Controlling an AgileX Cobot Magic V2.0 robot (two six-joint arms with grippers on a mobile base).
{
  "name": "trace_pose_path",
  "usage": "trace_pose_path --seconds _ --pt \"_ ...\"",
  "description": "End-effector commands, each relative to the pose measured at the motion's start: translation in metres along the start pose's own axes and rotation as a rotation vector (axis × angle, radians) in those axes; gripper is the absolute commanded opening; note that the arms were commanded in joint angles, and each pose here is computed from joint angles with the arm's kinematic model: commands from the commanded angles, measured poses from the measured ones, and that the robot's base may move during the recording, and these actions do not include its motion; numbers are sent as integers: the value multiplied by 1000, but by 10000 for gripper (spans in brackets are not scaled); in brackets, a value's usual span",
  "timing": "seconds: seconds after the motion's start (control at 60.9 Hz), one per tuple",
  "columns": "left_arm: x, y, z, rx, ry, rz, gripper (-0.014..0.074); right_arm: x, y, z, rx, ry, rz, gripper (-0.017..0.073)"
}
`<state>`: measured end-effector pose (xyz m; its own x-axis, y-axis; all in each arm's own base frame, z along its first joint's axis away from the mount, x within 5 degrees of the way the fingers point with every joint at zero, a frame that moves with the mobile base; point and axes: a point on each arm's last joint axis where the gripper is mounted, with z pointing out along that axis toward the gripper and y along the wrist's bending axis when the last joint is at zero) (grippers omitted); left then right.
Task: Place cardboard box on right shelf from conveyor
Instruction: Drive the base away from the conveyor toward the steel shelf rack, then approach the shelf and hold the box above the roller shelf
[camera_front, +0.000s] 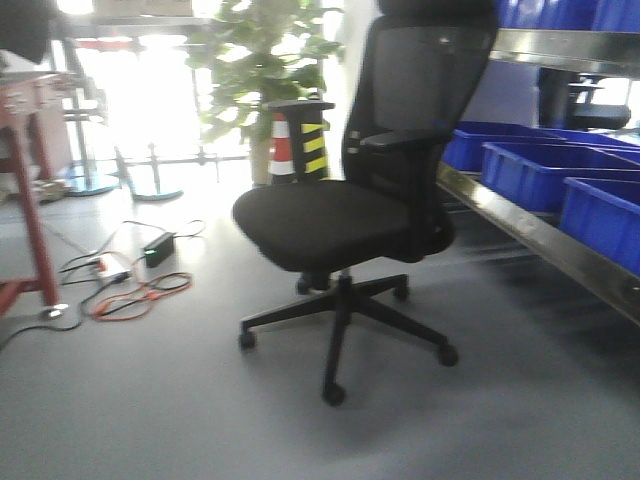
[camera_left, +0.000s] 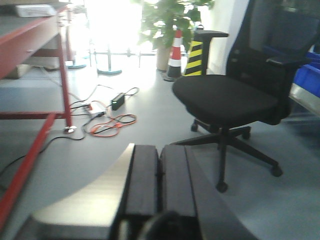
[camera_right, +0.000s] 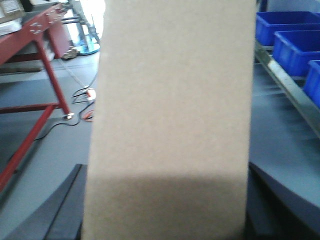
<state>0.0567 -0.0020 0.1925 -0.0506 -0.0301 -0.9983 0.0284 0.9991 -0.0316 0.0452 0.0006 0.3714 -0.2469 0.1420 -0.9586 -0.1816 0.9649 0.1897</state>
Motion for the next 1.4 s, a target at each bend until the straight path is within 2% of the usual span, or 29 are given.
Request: trace_pose_path --seconds 0.0,1.379 --pt "-6 0 -1 -3 -93 -6 -116 -15 3 -2 -23 -106 -31 163" --pt "-6 0 -1 -3 -93 -6 -116 -15 3 -2 -23 -106 -31 163"
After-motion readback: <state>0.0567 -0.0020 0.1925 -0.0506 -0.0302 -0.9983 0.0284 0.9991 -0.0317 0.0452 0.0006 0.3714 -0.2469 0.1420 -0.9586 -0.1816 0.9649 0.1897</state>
